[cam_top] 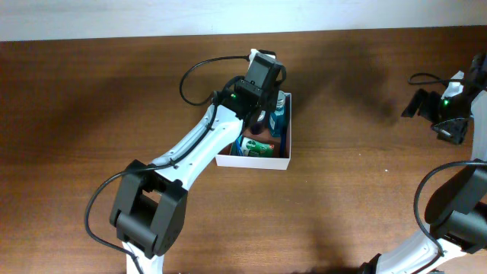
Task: Pack container
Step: 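Carry the soap pump bottle right over the box, then lower the pump bottle into the box beside the mouthwash and release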
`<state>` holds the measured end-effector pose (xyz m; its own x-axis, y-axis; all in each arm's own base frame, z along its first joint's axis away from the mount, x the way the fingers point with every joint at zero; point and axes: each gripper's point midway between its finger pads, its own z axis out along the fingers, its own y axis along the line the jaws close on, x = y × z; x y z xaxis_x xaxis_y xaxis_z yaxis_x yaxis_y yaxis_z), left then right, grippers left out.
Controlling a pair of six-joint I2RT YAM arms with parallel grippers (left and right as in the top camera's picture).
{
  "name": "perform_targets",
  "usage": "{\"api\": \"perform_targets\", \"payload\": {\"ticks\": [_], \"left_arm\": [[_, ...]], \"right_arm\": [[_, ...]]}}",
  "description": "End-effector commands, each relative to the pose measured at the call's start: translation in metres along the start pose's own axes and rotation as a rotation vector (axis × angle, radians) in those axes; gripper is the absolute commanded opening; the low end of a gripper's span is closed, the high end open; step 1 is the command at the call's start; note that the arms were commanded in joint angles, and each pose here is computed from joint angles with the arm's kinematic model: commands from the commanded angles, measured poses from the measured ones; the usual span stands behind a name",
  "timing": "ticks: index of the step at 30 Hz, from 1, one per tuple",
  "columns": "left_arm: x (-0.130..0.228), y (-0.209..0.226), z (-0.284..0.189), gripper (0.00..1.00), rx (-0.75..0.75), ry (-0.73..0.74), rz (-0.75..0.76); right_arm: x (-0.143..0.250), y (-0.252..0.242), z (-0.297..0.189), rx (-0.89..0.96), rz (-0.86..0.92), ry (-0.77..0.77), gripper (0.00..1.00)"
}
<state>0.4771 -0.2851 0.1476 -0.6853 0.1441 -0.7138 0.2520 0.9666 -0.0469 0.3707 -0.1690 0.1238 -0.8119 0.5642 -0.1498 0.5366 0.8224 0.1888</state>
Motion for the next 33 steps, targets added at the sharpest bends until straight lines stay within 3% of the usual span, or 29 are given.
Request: {"api": "perform_targets", "payload": {"ticks": [1,9,17,21,24,26,30,33], "left_arm": [[-0.005,-0.003,0.001,0.57,0.0,-0.021,0.006],[-0.035,0.011,-0.019,0.67,-0.066,-0.108,-0.002],[-0.051,0.036,-0.032,0.69,-0.128,-0.147,-0.004],[-0.065,0.055,-0.044,0.8,-0.177,-0.184,-0.023],[-0.083,0.059,-0.067,0.87,-0.177,-0.231,0.02],[-0.098,0.06,-0.091,0.99,-0.173,-0.277,0.049],[-0.13,0.063,-0.154,0.99,-0.154,-0.404,0.044],[-0.134,0.063,-0.183,0.99,-0.136,-0.43,0.04]], "right_arm": [[0.0,0.002,-0.001,0.001,0.002,-0.004,0.99],[0.0,0.002,-0.001,0.001,0.002,-0.004,0.99],[0.0,0.002,-0.001,0.001,0.002,-0.004,0.99],[0.0,0.001,-0.001,0.001,0.002,-0.004,0.99],[0.0,0.002,-0.001,0.001,0.002,-0.004,0.99],[0.0,0.002,-0.001,0.001,0.002,-0.004,0.99],[0.0,0.002,-0.001,0.001,0.002,-0.004,0.99],[0.0,0.002,-0.001,0.001,0.002,-0.004,0.99]]}}
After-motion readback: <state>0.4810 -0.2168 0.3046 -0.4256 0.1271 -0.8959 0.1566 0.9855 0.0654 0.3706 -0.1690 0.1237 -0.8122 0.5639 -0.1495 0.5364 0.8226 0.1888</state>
